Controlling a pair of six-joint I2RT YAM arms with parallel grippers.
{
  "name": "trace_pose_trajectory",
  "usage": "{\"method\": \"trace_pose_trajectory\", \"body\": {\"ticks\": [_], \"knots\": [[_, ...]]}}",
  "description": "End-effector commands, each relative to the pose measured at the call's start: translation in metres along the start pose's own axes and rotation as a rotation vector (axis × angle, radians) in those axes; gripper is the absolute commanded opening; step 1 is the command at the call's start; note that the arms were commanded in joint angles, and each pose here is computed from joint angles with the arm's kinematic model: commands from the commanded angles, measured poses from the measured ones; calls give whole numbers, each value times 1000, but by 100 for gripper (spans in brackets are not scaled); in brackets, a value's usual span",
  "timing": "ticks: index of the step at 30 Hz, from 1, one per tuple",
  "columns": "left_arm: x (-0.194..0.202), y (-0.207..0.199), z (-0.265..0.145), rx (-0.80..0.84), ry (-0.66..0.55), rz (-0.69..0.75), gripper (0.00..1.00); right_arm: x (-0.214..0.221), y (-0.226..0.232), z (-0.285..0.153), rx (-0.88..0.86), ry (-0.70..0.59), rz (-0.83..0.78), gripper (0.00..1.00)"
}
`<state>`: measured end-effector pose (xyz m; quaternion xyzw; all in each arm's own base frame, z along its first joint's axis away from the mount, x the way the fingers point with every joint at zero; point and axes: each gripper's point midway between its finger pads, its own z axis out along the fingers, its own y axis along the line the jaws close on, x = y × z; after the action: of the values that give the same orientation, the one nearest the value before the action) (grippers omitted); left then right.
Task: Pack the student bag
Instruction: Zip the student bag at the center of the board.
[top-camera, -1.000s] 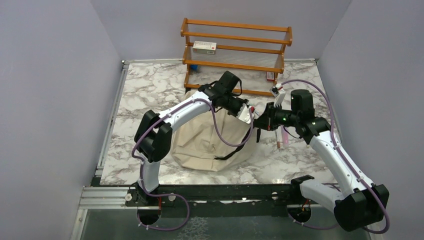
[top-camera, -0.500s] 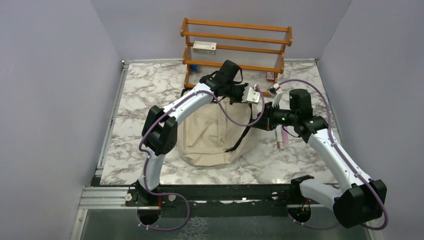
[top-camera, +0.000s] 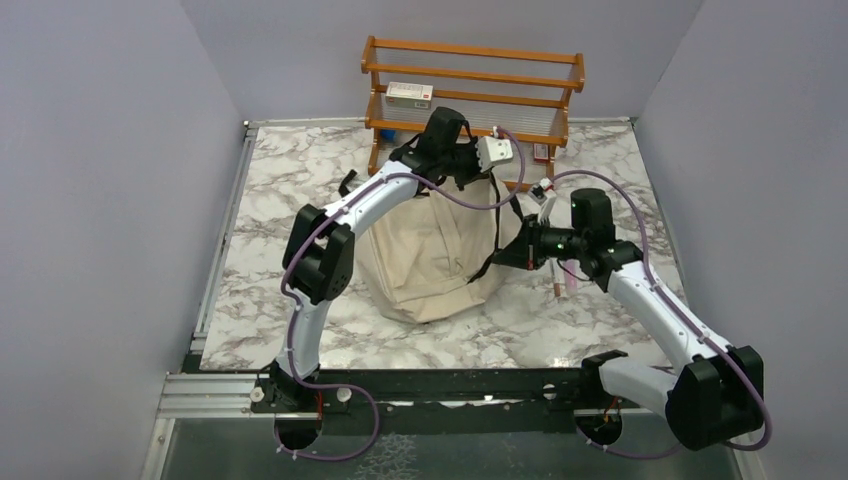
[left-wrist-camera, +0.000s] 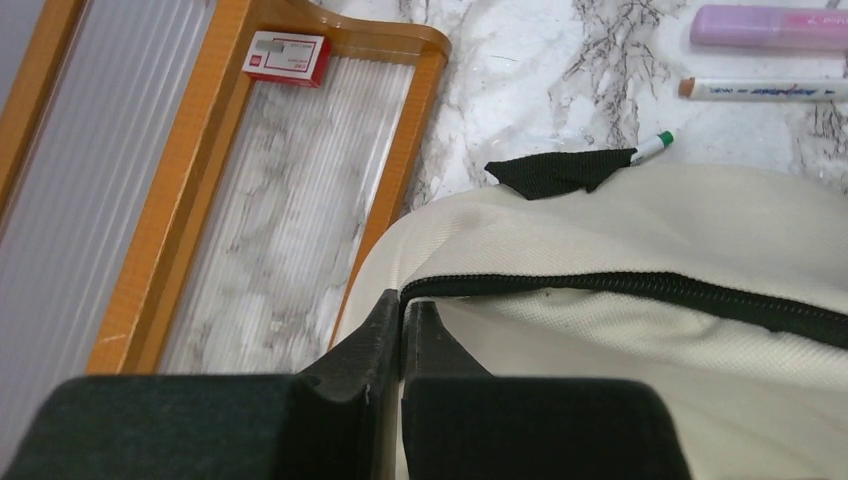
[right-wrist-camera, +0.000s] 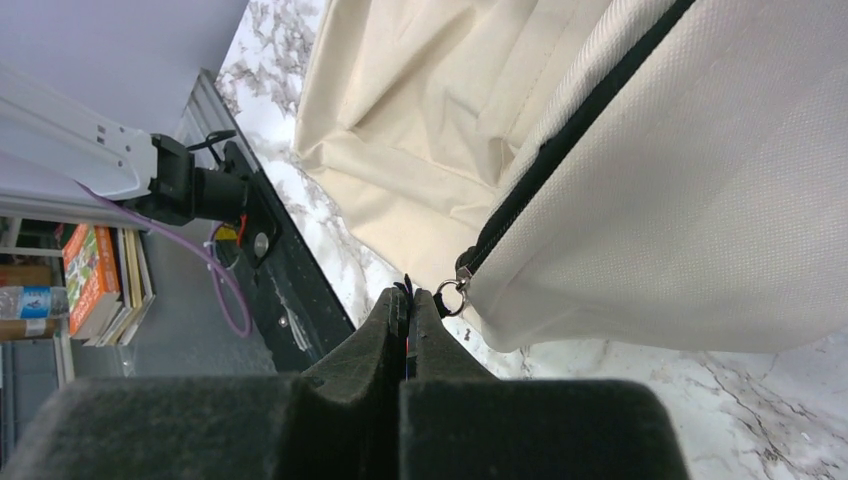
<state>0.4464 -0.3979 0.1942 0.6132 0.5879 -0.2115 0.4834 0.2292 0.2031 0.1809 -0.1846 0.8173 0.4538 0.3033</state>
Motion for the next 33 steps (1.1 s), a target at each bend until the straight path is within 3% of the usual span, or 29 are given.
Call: {"method": "trace_pose_trajectory", "body": {"ticks": [1,7,11,12,15,16,18,27,33], "knots": [[12,96,-30,-362,-8,-96,0,32,23,6,-127,102,76,1],[27,112,-48,-378,-16,-139,0,48,19,19,-117,136,88,0],[8,64,-50,-121,-135,-15,0,24,7,12,32,28,37,1],[2,44,-53,-39,-176,40,4,14,3,8,85,-15,33,1],[-17,-12,-72,138,-310,218,30,-10,1,-3,169,-123,8,1],[-28,-24,-84,155,-354,328,39,-15,1,-6,183,-142,0,0],[-32,-46,-91,178,-380,405,51,-22,4,-8,188,-152,-15,1],[-51,-117,-79,350,-382,571,56,-21,10,-9,160,-124,-48,1],[-45,-157,-49,439,-305,699,56,-20,12,-10,151,-124,-55,1]]}}
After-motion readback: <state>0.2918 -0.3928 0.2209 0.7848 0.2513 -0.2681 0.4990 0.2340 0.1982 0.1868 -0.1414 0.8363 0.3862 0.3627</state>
